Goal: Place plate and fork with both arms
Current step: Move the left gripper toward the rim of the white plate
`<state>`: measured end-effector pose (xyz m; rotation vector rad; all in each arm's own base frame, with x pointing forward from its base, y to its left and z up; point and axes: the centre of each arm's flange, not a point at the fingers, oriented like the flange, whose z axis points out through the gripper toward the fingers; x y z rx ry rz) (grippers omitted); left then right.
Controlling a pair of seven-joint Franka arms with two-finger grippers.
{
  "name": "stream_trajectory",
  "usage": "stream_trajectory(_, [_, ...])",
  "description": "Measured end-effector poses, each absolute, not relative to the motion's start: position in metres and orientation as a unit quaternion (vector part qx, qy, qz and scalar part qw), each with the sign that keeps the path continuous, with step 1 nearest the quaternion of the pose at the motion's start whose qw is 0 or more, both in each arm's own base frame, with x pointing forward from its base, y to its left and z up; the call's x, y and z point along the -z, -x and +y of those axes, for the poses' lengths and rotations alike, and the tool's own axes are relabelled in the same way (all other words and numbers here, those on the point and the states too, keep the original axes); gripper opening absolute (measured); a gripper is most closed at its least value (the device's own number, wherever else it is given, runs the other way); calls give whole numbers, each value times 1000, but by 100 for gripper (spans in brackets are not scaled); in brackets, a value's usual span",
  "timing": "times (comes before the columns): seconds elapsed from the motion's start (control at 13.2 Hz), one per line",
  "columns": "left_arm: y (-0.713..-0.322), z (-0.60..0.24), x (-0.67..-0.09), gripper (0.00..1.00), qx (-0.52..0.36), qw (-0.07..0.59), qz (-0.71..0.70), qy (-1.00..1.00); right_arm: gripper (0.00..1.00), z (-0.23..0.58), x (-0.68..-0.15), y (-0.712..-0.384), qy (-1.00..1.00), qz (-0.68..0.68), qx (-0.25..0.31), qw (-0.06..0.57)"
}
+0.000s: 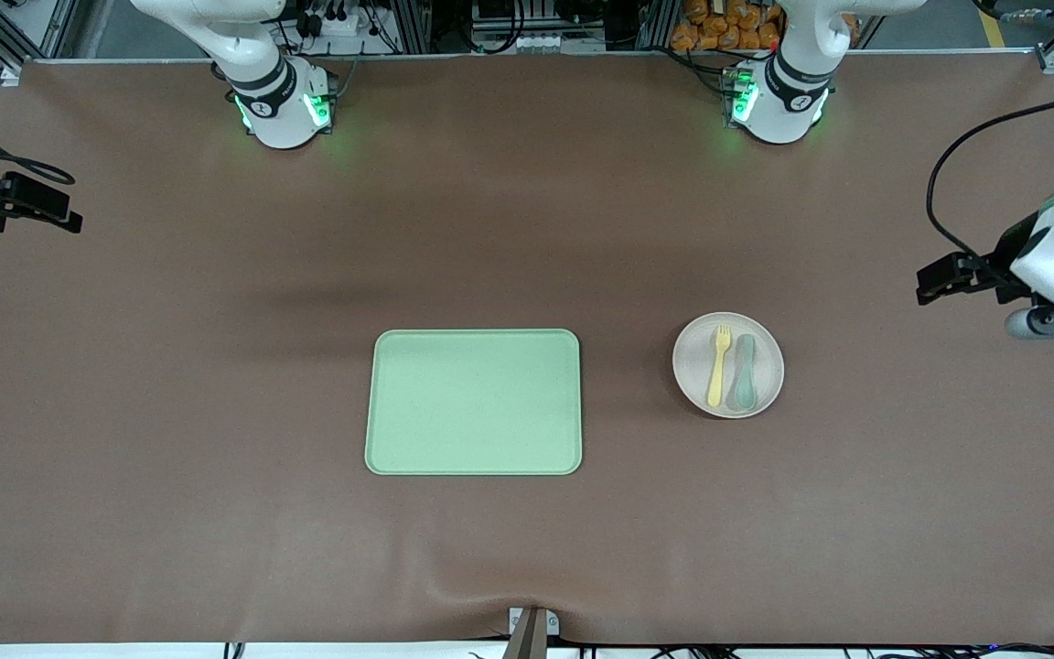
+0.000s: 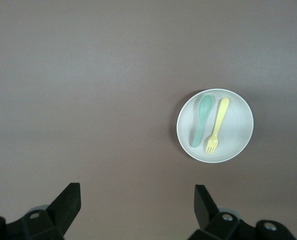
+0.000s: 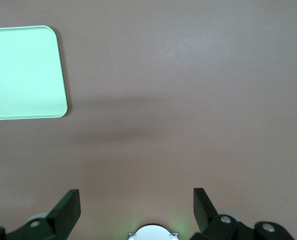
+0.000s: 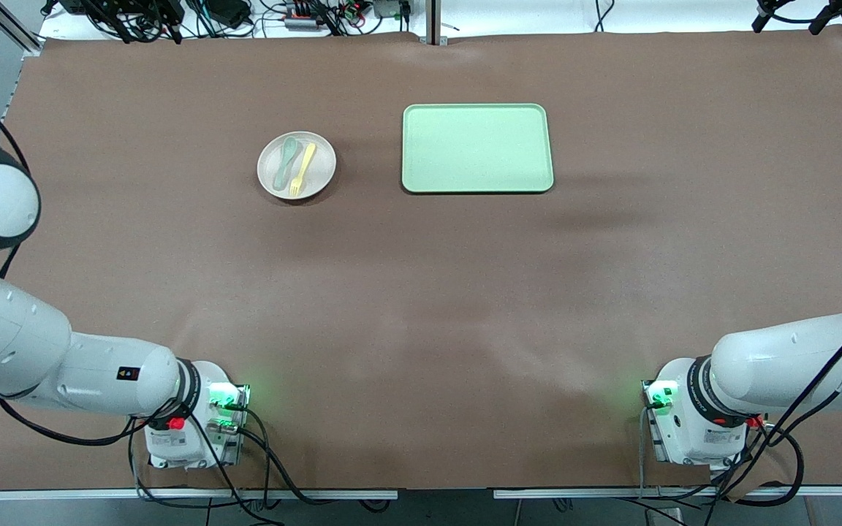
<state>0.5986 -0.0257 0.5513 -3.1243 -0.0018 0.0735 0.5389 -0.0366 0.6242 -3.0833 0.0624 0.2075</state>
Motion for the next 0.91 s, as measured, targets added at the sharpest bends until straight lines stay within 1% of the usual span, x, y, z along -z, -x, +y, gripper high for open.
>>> stream_trajectory(0.3, [-615,-31,-510,100,-46,-14,-5,999,100,-34,-623,-539,997,18,-68,25])
stream_trajectory(0.61, [-640,-13,-438,100,-79,-59,-41,994,100,-34,-623,-539,997,18,-68,25])
stream_trajectory(0.91, [-652,-15,-385,100,-100,-61,-46,992,100,-34,-623,-539,997,18,-68,25])
